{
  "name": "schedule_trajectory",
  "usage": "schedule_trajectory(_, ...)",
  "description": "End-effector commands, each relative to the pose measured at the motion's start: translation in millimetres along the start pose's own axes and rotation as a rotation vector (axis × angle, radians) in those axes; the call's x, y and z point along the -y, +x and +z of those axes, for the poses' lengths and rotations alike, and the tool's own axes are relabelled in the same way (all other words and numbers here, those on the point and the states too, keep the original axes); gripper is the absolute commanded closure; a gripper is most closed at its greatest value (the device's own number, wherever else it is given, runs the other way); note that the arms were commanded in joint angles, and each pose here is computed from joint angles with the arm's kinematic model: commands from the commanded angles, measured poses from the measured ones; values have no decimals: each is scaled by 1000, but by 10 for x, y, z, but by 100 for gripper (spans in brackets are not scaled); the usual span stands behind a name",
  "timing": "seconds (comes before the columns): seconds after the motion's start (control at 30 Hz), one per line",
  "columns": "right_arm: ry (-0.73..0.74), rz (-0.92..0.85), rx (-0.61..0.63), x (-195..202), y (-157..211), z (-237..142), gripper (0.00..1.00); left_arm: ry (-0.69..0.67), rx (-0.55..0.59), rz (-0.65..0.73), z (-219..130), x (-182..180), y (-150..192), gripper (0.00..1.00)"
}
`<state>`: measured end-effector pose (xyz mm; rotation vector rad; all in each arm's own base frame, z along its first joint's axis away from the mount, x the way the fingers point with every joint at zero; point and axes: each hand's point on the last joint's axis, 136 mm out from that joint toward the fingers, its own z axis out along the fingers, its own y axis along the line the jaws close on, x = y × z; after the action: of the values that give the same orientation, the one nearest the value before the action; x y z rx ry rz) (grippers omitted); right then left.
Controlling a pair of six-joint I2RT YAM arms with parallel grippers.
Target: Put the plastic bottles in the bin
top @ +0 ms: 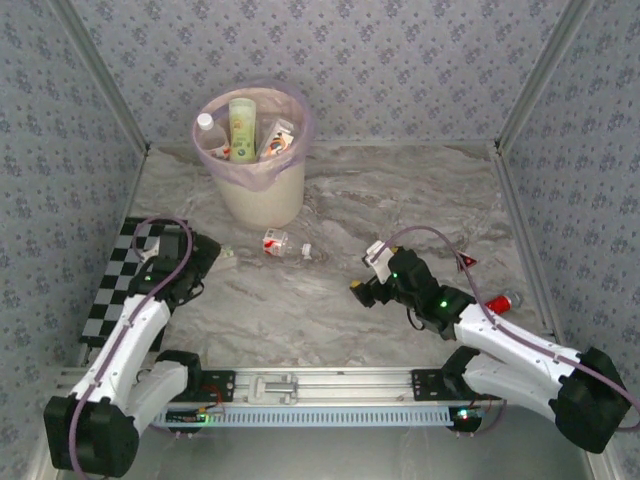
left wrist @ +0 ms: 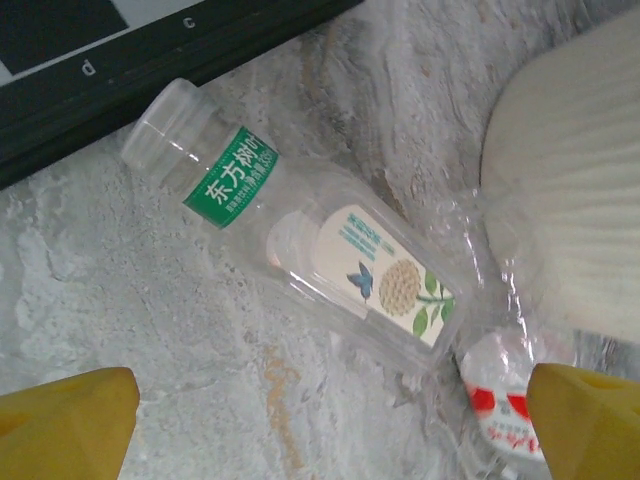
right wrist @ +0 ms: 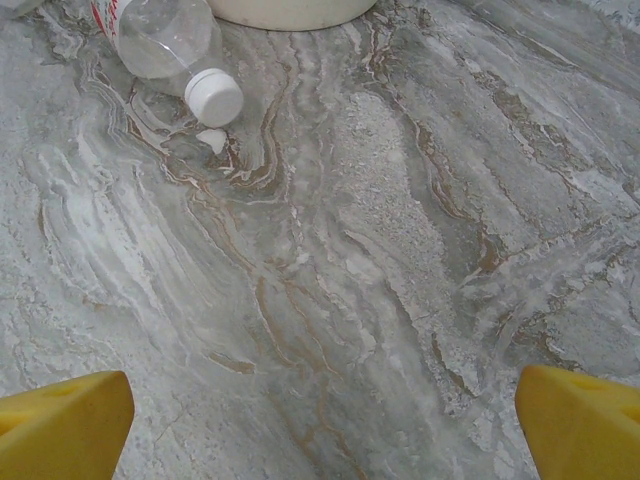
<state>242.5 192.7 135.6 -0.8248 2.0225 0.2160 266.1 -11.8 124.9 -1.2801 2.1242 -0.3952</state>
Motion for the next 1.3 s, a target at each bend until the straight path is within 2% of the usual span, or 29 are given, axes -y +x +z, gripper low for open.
schedule_trajectory(0.0, 7, -6, 18, 38, -41, -51, 0, 39, 61, -193, 145, 43, -170, 1)
schedule_trajectory(0.13, 16, -2, 10, 74, -26, -73, 0, 21, 56, -342, 388, -61, -217, 1)
schedule_trajectory(0.37, 27, 14, 5, 99, 31, -121, 0, -9, 110, -394, 577, -116, -306, 5)
schedule_trajectory(0.6, 44, 24, -7, 132, 65, -125, 0, -83, 101, -446, 773, -267, -253, 9)
schedule_trajectory(0.67, 52, 32, -4, 147, 70, -138, 0, -88, 91, -455, 798, -283, -226, 13)
schedule_trajectory(0.8, 63, 36, 3, 173, 65, -165, 0, -105, 78, -457, 797, -310, -195, 31)
schedule_trajectory(0.87, 68, 36, 1, 184, 66, -173, 0, -102, 79, -457, 750, -295, -206, 40)
schedule_trajectory(1.03, 71, 55, 4, 187, 92, -197, 0, -54, 122, -414, 427, -140, -372, 53)
schedule_trajectory(1.27, 81, 60, 22, 216, 51, -213, 0, 99, 239, -202, -407, 448, -849, 54)
